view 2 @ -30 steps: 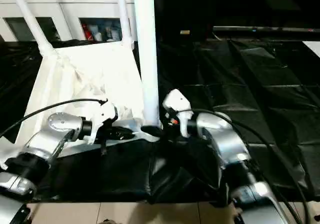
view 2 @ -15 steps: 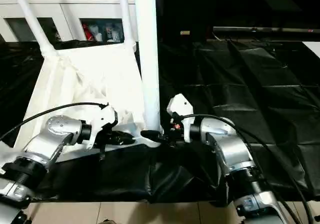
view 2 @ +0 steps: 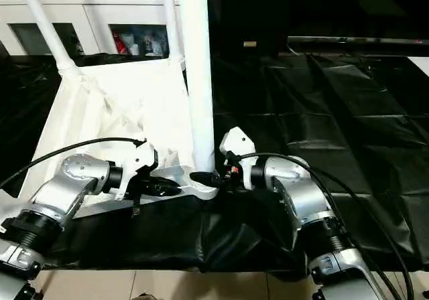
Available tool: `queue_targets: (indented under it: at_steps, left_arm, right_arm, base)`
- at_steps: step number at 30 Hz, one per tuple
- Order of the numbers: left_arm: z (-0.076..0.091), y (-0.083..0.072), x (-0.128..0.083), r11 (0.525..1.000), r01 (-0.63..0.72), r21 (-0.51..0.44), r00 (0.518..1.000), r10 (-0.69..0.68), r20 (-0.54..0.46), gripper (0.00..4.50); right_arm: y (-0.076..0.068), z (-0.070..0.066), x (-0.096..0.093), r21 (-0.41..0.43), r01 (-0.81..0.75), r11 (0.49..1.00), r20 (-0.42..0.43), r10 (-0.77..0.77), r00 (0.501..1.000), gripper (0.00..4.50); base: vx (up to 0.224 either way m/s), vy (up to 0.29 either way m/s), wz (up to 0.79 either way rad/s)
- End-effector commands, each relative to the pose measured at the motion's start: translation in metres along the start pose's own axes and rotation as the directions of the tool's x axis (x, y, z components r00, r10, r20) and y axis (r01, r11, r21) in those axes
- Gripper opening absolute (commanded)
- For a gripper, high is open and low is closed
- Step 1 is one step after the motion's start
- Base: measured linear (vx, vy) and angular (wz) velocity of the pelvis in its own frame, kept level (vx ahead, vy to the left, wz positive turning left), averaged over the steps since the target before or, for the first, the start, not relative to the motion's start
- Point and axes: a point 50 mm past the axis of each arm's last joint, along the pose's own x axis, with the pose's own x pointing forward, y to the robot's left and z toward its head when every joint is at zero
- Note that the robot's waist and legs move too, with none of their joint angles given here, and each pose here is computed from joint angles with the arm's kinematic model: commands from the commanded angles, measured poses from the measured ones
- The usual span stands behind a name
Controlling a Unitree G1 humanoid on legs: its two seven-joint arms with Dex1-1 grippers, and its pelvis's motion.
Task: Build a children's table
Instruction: Rotate leg to tighten
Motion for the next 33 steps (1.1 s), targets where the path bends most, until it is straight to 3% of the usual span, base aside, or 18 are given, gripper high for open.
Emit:
queue_targets:
  at_steps: [1, 4, 7, 10, 11, 12, 13, 15, 16, 18, 21, 22, 23, 25, 28, 31, 33]
  left_arm:
    - [0.015, -0.001, 0.003, 0.998, 0.031, 0.046, 0.998, -0.034, 0.045, 0.00]
    - [0.015, 0.001, 0.004, 0.999, 0.011, 0.035, 0.999, -0.012, 0.046, 0.00]
    - [0.015, 0.014, 0.008, 0.987, -0.160, 0.021, 0.986, 0.159, 0.041, 0.00]
    - [0.017, 0.021, 0.011, 0.970, -0.241, -0.025, 0.969, 0.242, 0.048, 0.00]
    - [0.019, 0.024, 0.019, 0.950, -0.307, -0.064, 0.949, 0.310, 0.047, 0.00]
    - [0.020, 0.025, 0.022, 0.943, -0.324, -0.071, 0.944, 0.328, 0.044, 0.00]
    - [0.020, 0.025, 0.022, 0.943, -0.324, -0.071, 0.944, 0.328, 0.044, 0.00]
    - [0.022, 0.025, 0.032, 0.927, -0.362, -0.102, 0.929, 0.367, 0.041, 0.00]
    - [0.022, 0.025, 0.032, 0.927, -0.362, -0.102, 0.929, 0.367, 0.041, 0.00]
    - [0.024, 0.024, 0.039, 0.917, -0.381, -0.113, 0.921, 0.388, 0.039, 0.00]
    - [0.027, 0.023, 0.042, 0.920, -0.376, -0.112, 0.923, 0.383, 0.045, 0.00]
    - [0.027, 0.022, 0.042, 0.927, -0.361, -0.098, 0.929, 0.367, 0.047, 0.00]
    - [0.027, 0.022, 0.041, 0.929, -0.358, -0.095, 0.930, 0.364, 0.048, 0.00]
    - [0.027, 0.022, 0.038, 0.934, -0.349, -0.080, 0.935, 0.353, 0.045, 0.00]
    - [0.025, 0.024, 0.033, 0.936, -0.348, -0.057, 0.936, 0.351, 0.037, 0.00]
    - [0.022, 0.022, 0.027, 0.953, -0.303, -0.027, 0.952, 0.304, 0.043, 0.00]
    - [0.019, 0.015, 0.024, 0.977, -0.213, 0.002, 0.976, 0.212, 0.052, 0.00]
  right_arm:
    - [0.001, 0.001, 0.001, -0.001, -0.010, 1.000, 0.014, 0.010, 1.000, 2.73]
    - [0.005, -0.006, 0.001, 0.033, -0.005, 0.999, 0.004, 0.005, 1.000, 2.36]
    - [0.004, -0.014, 0.004, 0.099, 0.099, 0.990, 0.019, -0.102, 0.995, 2.13]
    - [0.002, -0.019, 0.008, 0.136, 0.196, 0.971, 0.015, -0.200, 0.980, 1.97]
    - [-0.001, -0.028, 0.014, 0.216, 0.381, 0.899, -0.024, -0.385, 0.923, 1.96]
    - [-0.002, -0.030, 0.017, 0.240, 0.434, 0.868, -0.040, -0.438, 0.898, 1.94]
    - [-0.002, -0.030, 0.017, 0.240, 0.434, 0.868, -0.040, -0.438, 0.898, 1.93]
    - [0.001, -0.035, 0.025, 0.299, 0.541, 0.786, -0.088, -0.542, 0.836, 1.93]
    - [0.001, -0.035, 0.025, 0.299, 0.541, 0.786, -0.088, -0.542, 0.836, 1.93]
    - [0.009, -0.036, 0.035, 0.329, 0.587, 0.740, -0.122, -0.583, 0.803, 1.93]
    - [0.018, -0.031, 0.045, 0.316, 0.565, 0.762, -0.110, -0.562, 0.820, 1.93]
    - [0.020, -0.025, 0.048, 0.312, 0.534, 0.786, -0.066, -0.542, 0.838, 1.93]
    - [0.020, -0.023, 0.048, 0.310, 0.529, 0.790, -0.059, -0.539, 0.840, 2.63]
    - [0.019, -0.018, 0.048, 0.306, 0.501, 0.809, -0.027, -0.519, 0.854, 2.63]
    - [0.012, -0.010, 0.045, 0.285, 0.479, 0.830, 0.003, -0.501, 0.866, 3.06]
    - [0.006, -0.002, 0.041, 0.242, 0.441, 0.864, 0.020, -0.458, 0.888, 3.06]
    - [0.004, 0.002, 0.035, 0.169, 0.352, 0.920, 0.026, -0.362, 0.932, 3.06]
  base:
    - [0.000, 0.000, 0.00]
    - [0.000, 0.000, 0.00]
    - [0.000, 0.000, 0.00]
    - [0.000, 0.000, 0.00]
    - [0.000, 0.000, 0.00]
    - [0.000, 0.000, 0.00]
    - [0.000, 0.000, 0.00]
    - [0.000, 0.000, 0.00]
    - [0.000, 0.000, 0.00]
    - [0.000, 0.000, 0.00]
    - [0.000, 0.000, 0.00]
    - [0.000, 0.000, 0.00]
    - [0.000, 0.000, 0.00]
    - [0.000, 0.000, 0.00]
    - [0.000, 0.000, 0.00]
    - [0.000, 0.000, 0.00]
    - [0.000, 0.000, 0.00]
